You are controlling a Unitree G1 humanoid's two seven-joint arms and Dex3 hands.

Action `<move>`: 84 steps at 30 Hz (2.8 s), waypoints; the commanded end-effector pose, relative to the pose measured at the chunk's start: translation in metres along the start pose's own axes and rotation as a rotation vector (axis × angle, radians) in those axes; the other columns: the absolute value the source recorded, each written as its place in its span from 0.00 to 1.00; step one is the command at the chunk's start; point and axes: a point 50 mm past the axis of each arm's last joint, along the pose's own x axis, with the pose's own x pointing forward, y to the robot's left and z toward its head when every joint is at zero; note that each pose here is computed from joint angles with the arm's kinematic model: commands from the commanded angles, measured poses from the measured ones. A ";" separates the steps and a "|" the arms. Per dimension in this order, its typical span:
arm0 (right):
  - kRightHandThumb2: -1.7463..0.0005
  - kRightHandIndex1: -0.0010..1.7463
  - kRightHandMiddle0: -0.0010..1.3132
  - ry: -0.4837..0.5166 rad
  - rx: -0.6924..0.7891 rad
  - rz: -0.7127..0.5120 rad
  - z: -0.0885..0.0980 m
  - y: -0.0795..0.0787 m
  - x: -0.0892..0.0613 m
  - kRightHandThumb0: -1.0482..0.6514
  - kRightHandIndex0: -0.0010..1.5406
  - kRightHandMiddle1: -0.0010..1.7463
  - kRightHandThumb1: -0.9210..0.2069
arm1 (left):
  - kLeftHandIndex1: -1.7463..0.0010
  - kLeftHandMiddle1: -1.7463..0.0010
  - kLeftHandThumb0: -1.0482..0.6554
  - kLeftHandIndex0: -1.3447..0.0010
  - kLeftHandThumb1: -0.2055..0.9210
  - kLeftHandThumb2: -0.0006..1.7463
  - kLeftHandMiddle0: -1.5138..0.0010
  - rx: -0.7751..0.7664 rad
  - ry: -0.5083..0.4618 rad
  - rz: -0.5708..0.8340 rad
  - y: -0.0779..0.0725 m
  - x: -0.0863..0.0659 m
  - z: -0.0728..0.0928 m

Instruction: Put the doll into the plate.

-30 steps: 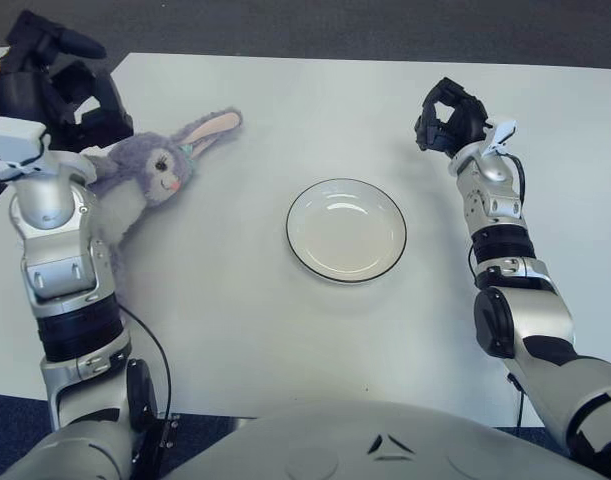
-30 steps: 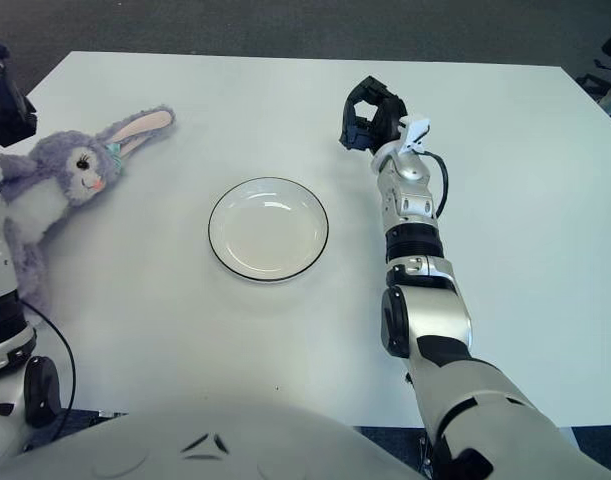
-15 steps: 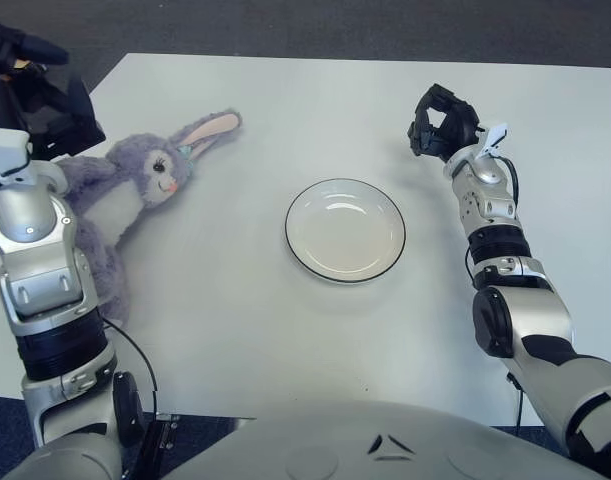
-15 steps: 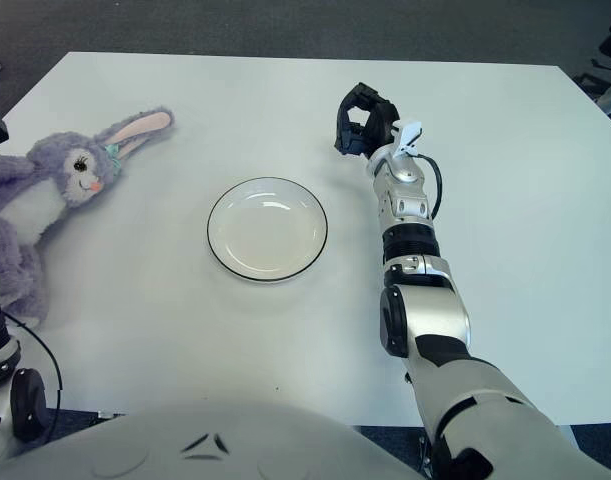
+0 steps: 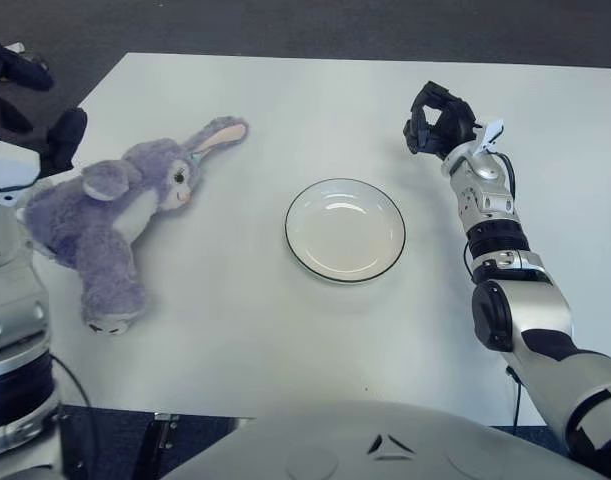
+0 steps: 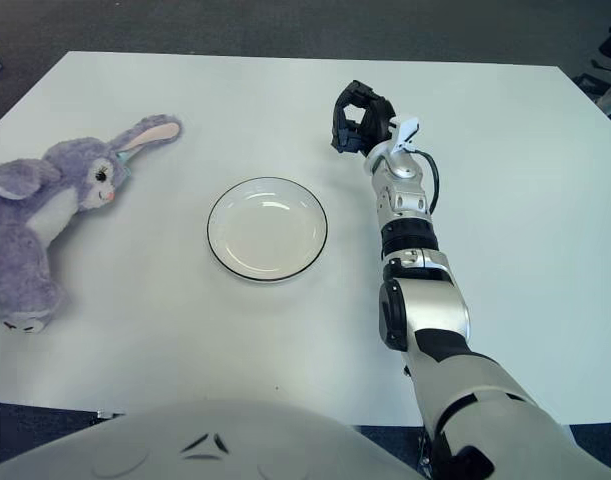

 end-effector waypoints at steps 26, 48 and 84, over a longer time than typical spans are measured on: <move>0.27 1.00 0.45 0.009 0.016 -0.019 0.002 0.003 0.002 0.34 0.81 1.00 0.51 | 0.68 0.66 0.01 1.00 1.00 0.43 1.00 0.165 0.101 -0.529 -0.018 -0.004 0.012; 0.27 1.00 0.45 0.017 0.001 -0.030 -0.002 0.003 -0.001 0.34 0.81 1.00 0.51 | 0.77 0.80 0.00 1.00 1.00 0.52 1.00 0.078 0.125 -0.629 -0.066 0.001 -0.031; 0.25 1.00 0.46 0.033 0.011 -0.043 -0.004 0.002 -0.004 0.34 0.81 1.00 0.53 | 0.79 0.88 0.00 1.00 1.00 0.32 1.00 0.318 0.019 -0.772 -0.098 -0.017 -0.030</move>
